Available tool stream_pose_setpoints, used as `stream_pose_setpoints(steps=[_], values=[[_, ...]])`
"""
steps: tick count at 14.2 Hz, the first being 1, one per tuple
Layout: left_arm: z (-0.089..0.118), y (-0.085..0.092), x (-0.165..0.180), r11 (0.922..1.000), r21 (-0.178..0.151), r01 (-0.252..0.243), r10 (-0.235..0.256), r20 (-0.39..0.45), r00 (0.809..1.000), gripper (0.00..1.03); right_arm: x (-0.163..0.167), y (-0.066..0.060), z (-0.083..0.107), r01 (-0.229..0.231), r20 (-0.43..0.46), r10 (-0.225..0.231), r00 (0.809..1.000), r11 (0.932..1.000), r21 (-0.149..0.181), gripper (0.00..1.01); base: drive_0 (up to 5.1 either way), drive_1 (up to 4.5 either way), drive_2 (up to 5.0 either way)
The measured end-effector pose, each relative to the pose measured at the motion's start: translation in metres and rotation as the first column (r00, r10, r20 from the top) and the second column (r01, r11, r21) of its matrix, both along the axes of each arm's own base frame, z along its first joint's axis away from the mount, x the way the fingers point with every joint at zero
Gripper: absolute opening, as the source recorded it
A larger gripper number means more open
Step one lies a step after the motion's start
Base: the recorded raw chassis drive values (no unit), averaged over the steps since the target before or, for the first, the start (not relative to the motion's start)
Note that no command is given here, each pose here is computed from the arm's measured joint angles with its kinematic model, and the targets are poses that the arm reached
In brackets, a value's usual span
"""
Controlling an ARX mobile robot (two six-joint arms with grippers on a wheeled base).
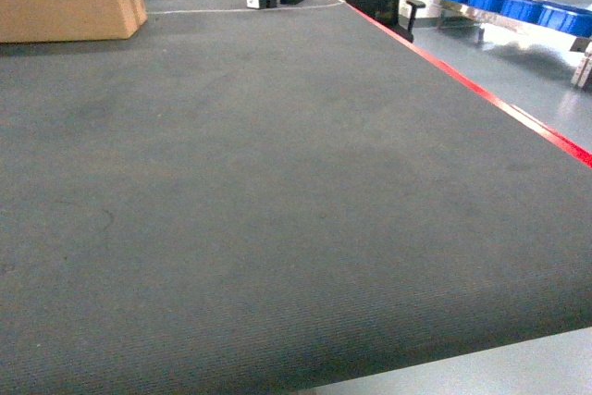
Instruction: Sort blue parts and orange caps into right shelf containers
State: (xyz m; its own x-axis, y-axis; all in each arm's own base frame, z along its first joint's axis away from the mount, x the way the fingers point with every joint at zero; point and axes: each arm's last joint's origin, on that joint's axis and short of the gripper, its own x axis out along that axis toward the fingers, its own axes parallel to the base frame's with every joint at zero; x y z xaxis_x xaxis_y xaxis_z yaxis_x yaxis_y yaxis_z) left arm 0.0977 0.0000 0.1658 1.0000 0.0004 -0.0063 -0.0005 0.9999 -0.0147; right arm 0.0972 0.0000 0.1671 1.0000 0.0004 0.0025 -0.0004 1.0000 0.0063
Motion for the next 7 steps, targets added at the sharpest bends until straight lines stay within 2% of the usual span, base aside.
stream_pose_setpoints(steps=[7], values=[[0.0,0.0,0.0,1.0,0.0,0.0,0.0,0.0,1.0,0.42,0.0,0.0,0.0,0.0,0.0,0.0,1.0,1.0,0.0,0.43,-1.5,-1.54,-1.5]])
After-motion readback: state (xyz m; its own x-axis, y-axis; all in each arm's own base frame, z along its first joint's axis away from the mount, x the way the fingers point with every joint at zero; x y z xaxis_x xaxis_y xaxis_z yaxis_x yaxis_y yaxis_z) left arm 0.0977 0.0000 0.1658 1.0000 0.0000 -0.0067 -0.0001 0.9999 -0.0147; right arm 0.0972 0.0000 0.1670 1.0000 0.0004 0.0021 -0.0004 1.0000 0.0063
